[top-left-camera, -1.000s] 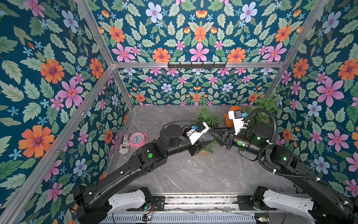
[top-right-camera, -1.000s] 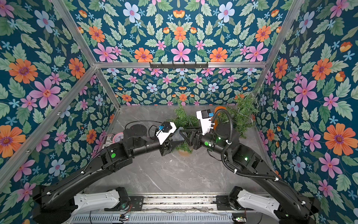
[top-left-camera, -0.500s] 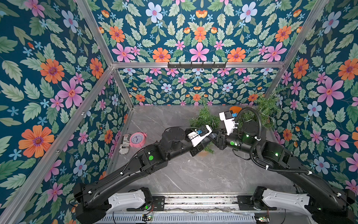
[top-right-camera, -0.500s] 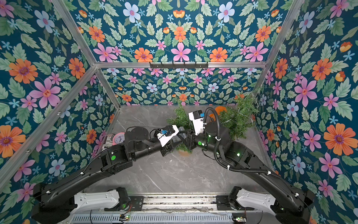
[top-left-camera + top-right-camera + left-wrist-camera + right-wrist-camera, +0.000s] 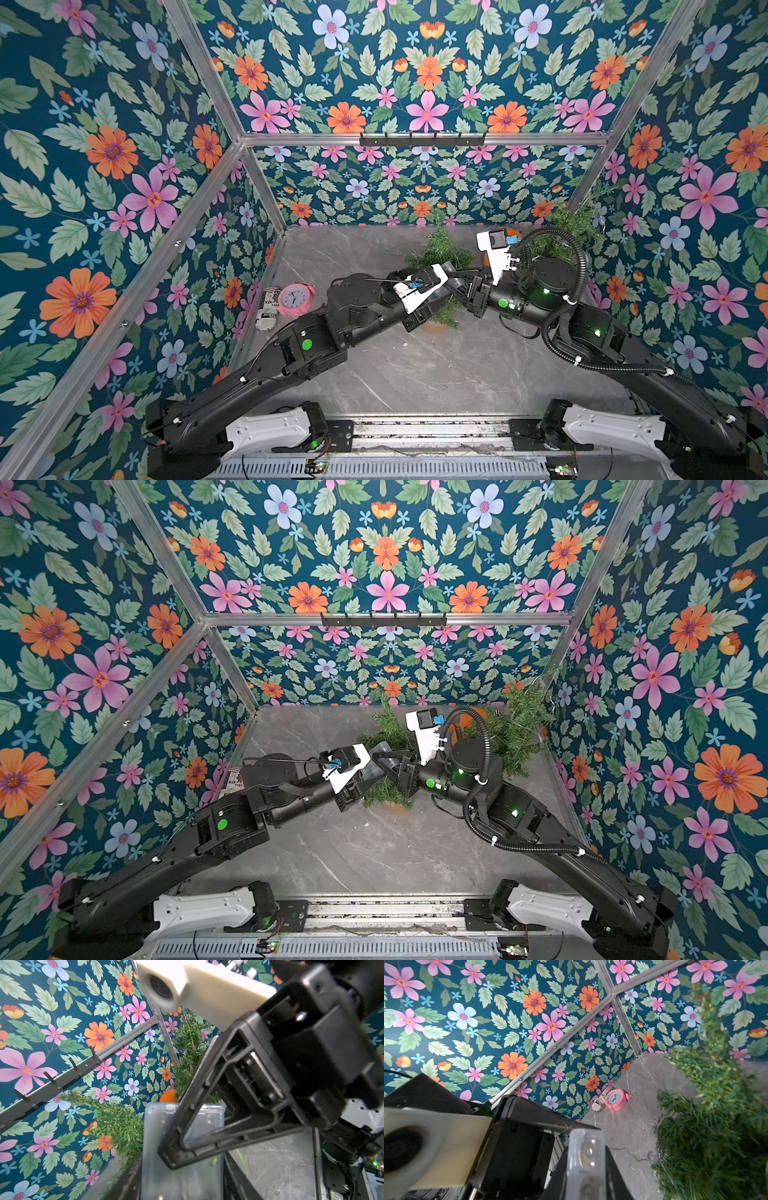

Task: Wrap string light around the christmas tree
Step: Wrap the light string around the Christmas tree.

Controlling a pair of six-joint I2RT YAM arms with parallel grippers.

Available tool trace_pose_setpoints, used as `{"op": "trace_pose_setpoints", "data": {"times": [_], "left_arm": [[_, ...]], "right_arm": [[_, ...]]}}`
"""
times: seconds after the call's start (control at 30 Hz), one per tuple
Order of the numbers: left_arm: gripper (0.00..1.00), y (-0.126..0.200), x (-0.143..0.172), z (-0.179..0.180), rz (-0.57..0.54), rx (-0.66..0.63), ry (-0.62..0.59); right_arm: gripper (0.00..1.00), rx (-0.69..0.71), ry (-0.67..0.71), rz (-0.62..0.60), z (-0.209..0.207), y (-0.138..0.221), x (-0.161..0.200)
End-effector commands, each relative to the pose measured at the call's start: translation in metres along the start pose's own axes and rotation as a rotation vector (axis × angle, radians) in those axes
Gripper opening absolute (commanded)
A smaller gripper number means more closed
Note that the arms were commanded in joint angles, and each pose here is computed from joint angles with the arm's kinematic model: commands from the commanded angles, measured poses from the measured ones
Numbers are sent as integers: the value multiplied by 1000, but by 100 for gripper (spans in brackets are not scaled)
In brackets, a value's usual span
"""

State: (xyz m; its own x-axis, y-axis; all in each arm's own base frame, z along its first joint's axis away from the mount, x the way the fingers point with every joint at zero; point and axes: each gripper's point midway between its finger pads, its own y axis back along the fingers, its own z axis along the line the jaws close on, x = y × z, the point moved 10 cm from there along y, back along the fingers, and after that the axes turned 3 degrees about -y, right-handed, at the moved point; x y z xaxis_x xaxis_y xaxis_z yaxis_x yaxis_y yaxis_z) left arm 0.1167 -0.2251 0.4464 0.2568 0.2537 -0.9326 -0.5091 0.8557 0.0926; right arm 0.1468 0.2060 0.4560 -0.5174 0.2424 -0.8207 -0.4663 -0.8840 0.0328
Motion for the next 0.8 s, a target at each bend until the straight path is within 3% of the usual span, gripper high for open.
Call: {"op": "trace_pose_setpoints", "data": {"times": [0.0, 0.13, 0.33, 0.53, 0.77], "left_arm": [[66, 8, -12, 2, -77, 16, 107], [85, 18, -15, 2, -140, 29, 123], [99, 31, -19, 1, -211, 53, 138], [100, 44, -20, 4, -284, 13, 149], [100, 45, -6, 11, -250, -138, 182]], "right_arm": [[0, -173, 130, -97, 25, 8, -19], [0, -201, 153, -116, 31, 19, -23], [0, -205, 185, -172, 39, 46, -29], [0, -90, 199, -183, 26, 62, -18], [0, 75, 163, -137, -2, 69, 10]]}}
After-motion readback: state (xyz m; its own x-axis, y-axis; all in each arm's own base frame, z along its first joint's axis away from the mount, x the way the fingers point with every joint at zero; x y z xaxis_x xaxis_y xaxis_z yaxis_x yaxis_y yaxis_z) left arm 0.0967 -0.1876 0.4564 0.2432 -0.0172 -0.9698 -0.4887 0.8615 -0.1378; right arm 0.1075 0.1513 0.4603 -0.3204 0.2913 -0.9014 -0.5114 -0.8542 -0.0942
